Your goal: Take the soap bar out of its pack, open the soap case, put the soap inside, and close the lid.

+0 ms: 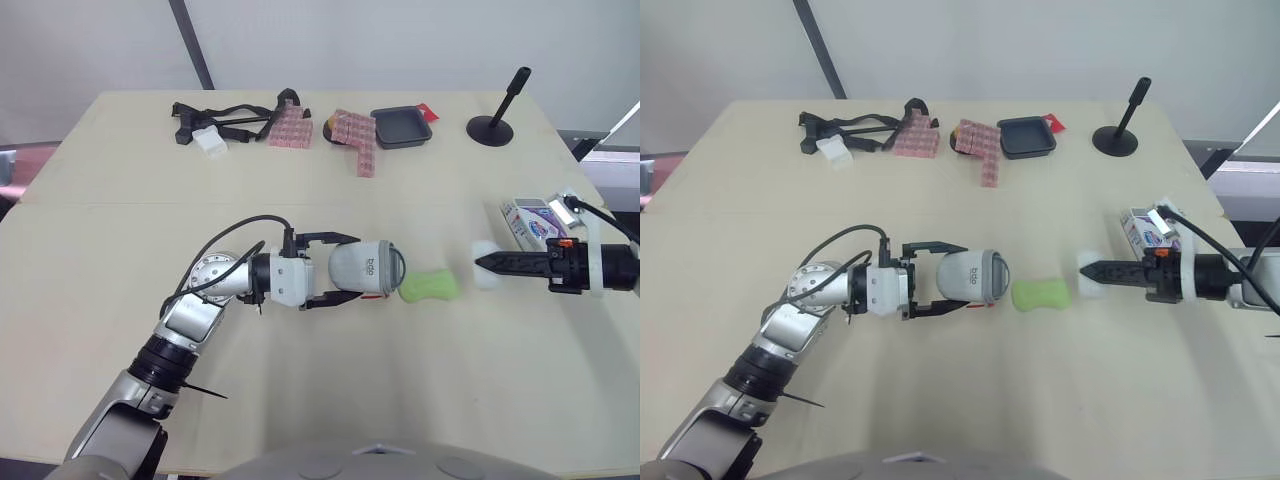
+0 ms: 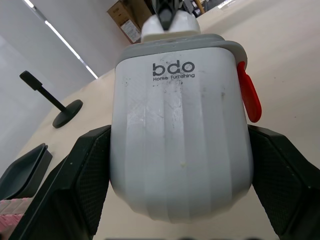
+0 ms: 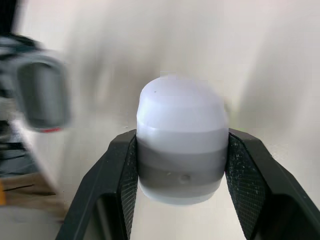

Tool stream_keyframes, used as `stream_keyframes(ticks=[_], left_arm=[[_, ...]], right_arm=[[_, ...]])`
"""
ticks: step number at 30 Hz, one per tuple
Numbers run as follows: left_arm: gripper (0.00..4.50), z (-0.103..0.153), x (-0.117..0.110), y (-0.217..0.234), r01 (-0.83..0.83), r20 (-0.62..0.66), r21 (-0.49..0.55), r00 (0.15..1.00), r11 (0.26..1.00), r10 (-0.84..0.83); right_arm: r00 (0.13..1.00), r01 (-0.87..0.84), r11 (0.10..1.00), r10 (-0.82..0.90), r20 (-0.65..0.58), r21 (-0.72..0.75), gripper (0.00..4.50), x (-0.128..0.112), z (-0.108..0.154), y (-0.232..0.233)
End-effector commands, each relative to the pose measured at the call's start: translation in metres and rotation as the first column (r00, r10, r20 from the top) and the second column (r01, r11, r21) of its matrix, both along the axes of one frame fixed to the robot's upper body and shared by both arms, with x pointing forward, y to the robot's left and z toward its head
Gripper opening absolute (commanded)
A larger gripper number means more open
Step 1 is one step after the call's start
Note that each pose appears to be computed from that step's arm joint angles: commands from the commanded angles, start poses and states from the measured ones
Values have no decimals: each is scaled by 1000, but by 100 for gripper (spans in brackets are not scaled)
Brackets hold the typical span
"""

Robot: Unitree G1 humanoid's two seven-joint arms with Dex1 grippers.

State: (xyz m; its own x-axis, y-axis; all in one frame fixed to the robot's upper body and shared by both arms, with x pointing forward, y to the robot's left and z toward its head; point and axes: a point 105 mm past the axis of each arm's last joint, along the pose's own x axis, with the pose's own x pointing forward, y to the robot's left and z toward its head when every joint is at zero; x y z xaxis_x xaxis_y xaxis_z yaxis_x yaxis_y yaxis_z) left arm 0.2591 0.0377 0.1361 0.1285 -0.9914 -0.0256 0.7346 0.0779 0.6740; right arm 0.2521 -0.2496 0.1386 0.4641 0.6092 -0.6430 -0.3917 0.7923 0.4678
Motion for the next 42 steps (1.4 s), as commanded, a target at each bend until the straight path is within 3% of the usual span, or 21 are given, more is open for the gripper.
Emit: stream_keyframes(ticks=[1,14,24,27,31,35,42], left_arm=[[347,6,0,0,-2,19,-15,1000,1000,2],[347,6,0,-1,-11,15,-21,1000,1000,12],[347,5,-1,1,-24,12,-17,1000,1000,24],[347,5,0,2,-27,11,-16,1000,1000,27],[347,5,0,2,-28,12,-13,1000,1000,28],[347,5,0,2,-25,14,-11,1000,1000,26],[347,2,2,4,-20,15,2,1000,1000,20]], right_arm=[[999,24,990,-20,34,-138,202,8,-3,-18],[990,141,983,-137,47,-117,202,40,-31,-21],[990,139,984,-135,39,-115,202,48,-36,-14],[990,137,985,-133,41,-106,340,49,-35,-12],[991,133,987,-130,43,-91,444,48,-32,-8],[991,127,988,-122,63,-87,444,47,-27,-8],[974,29,1000,-27,224,-6,444,40,12,8]])
